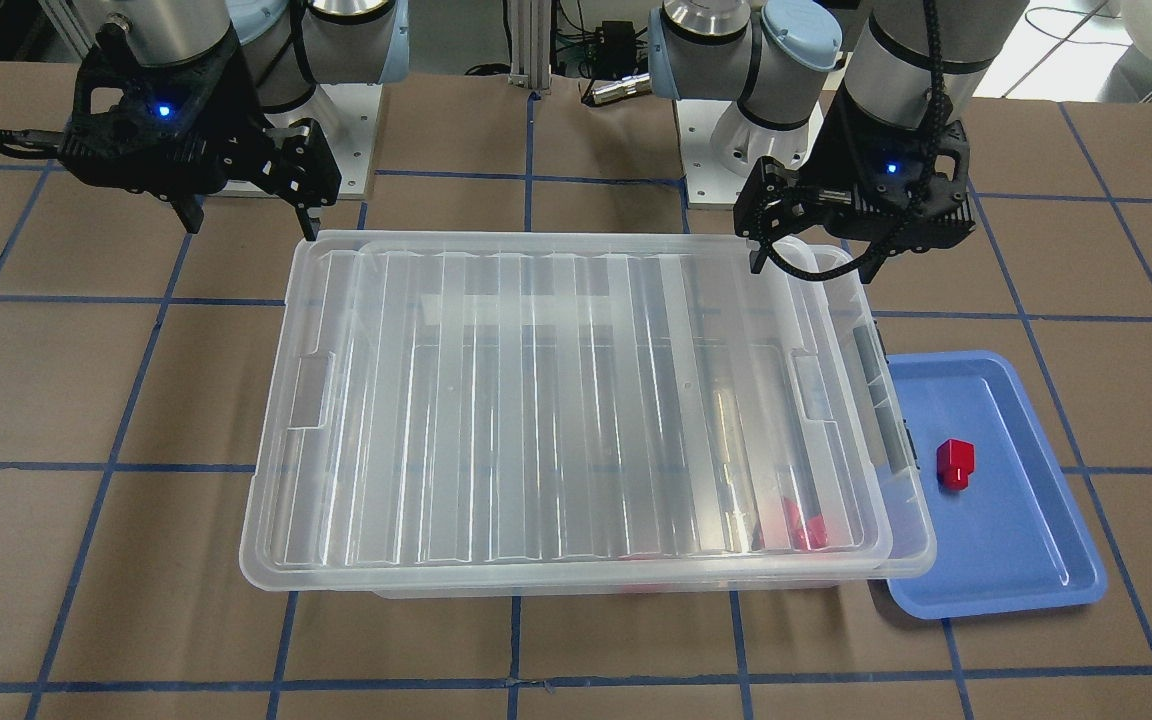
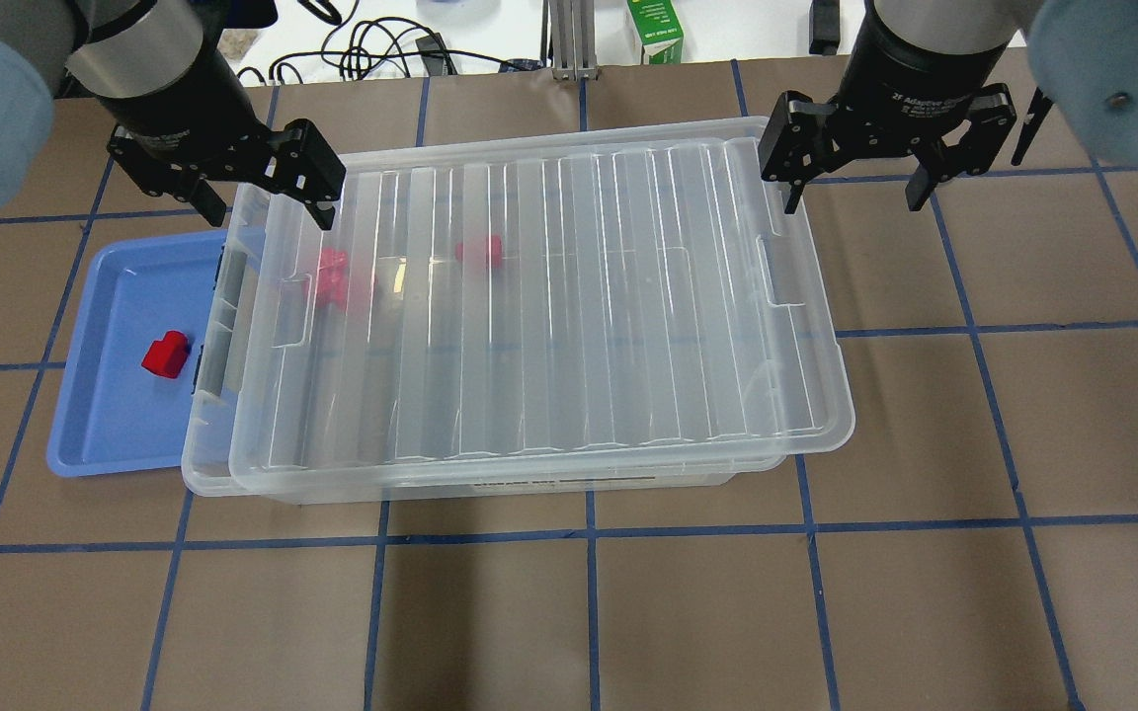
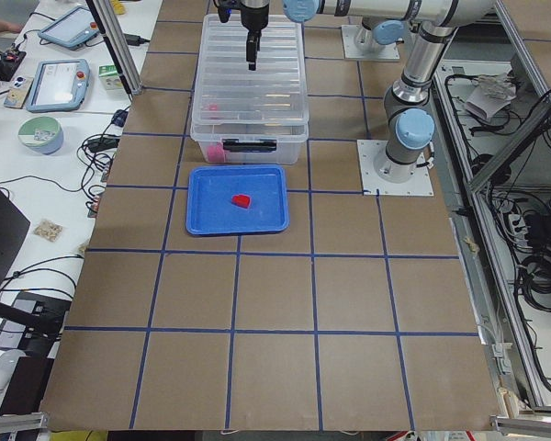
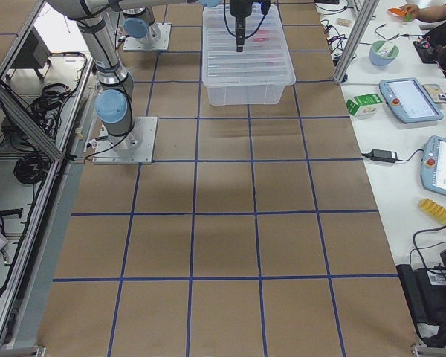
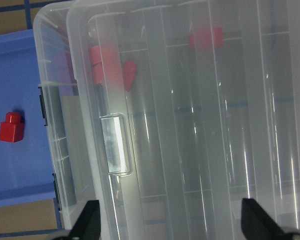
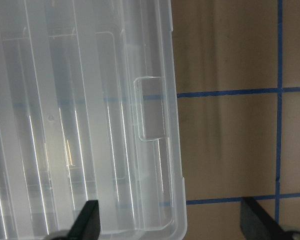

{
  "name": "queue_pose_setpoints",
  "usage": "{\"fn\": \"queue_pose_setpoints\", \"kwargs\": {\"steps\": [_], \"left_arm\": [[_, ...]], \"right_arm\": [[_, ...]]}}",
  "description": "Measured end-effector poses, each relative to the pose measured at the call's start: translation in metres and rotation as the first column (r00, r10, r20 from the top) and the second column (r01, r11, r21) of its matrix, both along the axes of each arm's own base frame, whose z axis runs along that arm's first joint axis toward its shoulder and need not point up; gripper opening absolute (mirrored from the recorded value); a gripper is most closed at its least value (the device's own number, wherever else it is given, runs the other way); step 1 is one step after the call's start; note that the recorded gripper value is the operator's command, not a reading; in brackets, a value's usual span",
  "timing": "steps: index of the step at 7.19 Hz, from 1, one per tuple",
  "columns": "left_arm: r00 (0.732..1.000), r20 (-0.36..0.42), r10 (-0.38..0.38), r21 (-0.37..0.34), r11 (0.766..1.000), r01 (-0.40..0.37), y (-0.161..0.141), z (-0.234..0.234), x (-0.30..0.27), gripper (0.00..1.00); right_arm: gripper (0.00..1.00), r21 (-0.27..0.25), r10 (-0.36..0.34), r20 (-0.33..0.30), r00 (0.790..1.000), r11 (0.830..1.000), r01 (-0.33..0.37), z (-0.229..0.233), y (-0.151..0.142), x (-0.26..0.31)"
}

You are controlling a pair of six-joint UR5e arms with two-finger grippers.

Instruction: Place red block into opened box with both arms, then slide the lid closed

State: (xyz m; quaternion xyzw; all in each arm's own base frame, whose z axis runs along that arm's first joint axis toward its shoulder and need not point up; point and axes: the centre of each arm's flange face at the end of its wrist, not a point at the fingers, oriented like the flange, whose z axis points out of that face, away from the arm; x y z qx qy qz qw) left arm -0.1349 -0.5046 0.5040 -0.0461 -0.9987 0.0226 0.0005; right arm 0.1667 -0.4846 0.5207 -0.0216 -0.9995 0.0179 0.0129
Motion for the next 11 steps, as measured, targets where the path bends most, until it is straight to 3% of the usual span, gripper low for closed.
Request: {"fn": "queue_pose_setpoints", "kwargs": {"steps": [4, 7, 9, 11], "left_arm": [[1.000, -0.010, 0.005, -0.001, 1.000, -0.005, -0.002, -0.001, -0.001, 1.00], [1.000, -0.010, 0.008, 0.002, 1.000, -0.008, -0.003, -0.002, -0.001, 1.00], [1.000, -0.010, 0.009, 0.007, 1.000, -0.009, -0.005, -0.005, -0.001, 1.00], [1.000, -0.009, 0.010, 0.012, 1.000, -0.010, -0.005, -0.007, 0.000, 1.00]], "right_arm": [[1.00, -0.001, -0.003, -0.003, 1.000, 1.000, 0.003, -0.001, -0.003, -0.004], [1.00, 0.015, -0.001, -0.005, 1.000, 1.000, 0.001, -0.007, -0.013, -0.041], [1.00, 0.046, 0.007, 0.015, 1.000, 0.999, -0.008, -0.047, -0.015, -0.041], [1.00, 0.034, 0.011, 0.031, 0.999, 0.999, -0.012, -0.122, -0.027, -0.038]]}}
